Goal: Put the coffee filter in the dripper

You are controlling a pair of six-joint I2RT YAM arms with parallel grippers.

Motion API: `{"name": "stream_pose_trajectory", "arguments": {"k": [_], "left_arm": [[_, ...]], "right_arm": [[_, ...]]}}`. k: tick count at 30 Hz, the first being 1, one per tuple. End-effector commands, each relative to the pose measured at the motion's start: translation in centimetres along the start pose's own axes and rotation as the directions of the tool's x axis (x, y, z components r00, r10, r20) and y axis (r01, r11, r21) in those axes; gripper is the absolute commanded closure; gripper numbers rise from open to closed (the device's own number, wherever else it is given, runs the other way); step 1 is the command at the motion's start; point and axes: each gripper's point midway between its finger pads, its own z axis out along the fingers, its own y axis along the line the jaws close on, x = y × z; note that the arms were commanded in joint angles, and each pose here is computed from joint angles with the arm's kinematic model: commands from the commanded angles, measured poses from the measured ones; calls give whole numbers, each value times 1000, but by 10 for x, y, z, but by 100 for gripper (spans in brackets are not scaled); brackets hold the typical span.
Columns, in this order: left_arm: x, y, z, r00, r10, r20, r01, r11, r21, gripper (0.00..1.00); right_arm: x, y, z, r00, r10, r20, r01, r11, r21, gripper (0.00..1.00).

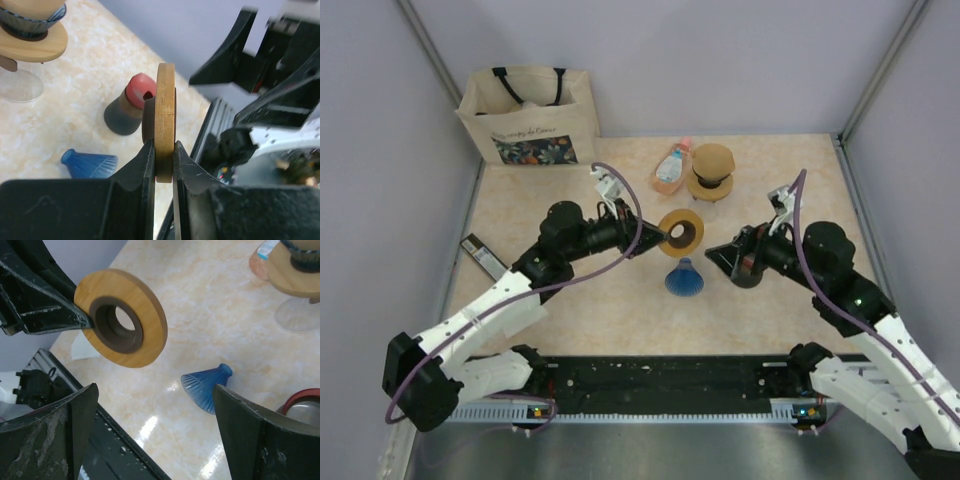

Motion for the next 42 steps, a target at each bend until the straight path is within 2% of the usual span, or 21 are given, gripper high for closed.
{"name": "stream_pose_trajectory", "arguments": {"k": [1, 5, 8, 14, 19, 23, 24, 26, 27, 29, 30, 31, 32, 33, 37, 40, 42], "left_arm": [[-51, -17, -10, 947, -255, 198, 235, 965, 120, 100], [-58, -10, -20, 889, -412, 203, 363, 901, 239, 100], [-64, -14, -25, 869, -448, 207, 368, 868, 333, 100], [-65, -23, -23, 861, -489, 143, 391, 814, 430, 100], [-63, -16, -20, 859, -489, 153, 399, 826, 399, 100], [-62, -9, -16, 864, -477, 160, 404, 847, 347, 100], [-62, -7, -15, 864, -475, 168, 403, 852, 334, 100], [-64, -4, -15, 863, -470, 183, 400, 859, 319, 100], [-63, -2, -14, 865, -467, 181, 403, 864, 301, 100], [-62, 3, -12, 867, -465, 178, 413, 871, 264, 100], [-60, 5, -10, 872, -458, 174, 411, 877, 249, 93], [-61, 6, -11, 877, -447, 178, 403, 884, 237, 77], [-60, 8, -11, 882, -434, 182, 396, 893, 212, 23], [-58, 15, -10, 887, -421, 189, 392, 904, 171, 1], [-52, 51, -23, 915, -321, 245, 356, 928, -110, 1], [-47, 90, -50, 924, -230, 305, 341, 857, -386, 1], [-40, 108, -71, 928, -178, 327, 332, 794, -510, 1]], "right_arm": [[-19, 20, 19, 981, 180, 73, -170, 978, -116, 5], [-28, 29, 28, 935, 349, 65, -333, 926, -175, 7], [-31, 26, 43, 875, 482, 49, -465, 864, -193, 10], [-33, 32, 71, 833, 552, -29, -539, 800, -263, 21], [-46, 34, 72, 829, 559, 12, -530, 792, -304, 43], [-51, 37, 70, 820, 572, 26, -533, 779, -329, 53], [-53, 39, 70, 813, 582, 21, -539, 766, -349, 61], [-56, 47, 70, 803, 596, 2, -546, 737, -399, 83], [-56, 48, 71, 798, 603, -6, -552, 727, -409, 98], [-61, 50, 69, 799, 601, -1, -548, 728, -412, 100], [-60, 48, 70, 804, 595, 3, -545, 737, -400, 100], [-60, 46, 70, 808, 589, 14, -539, 748, -387, 100], [-60, 42, 69, 806, 592, 28, -543, 757, -364, 100], [-59, 37, 68, 808, 588, 43, -542, 769, -339, 100], [-52, 2, 55, 781, 620, 74, -593, 773, -225, 100], [-38, -32, 41, 748, 658, 91, -645, 752, -137, 100], [-26, -52, 32, 720, 687, 94, -680, 726, -97, 100]]}}
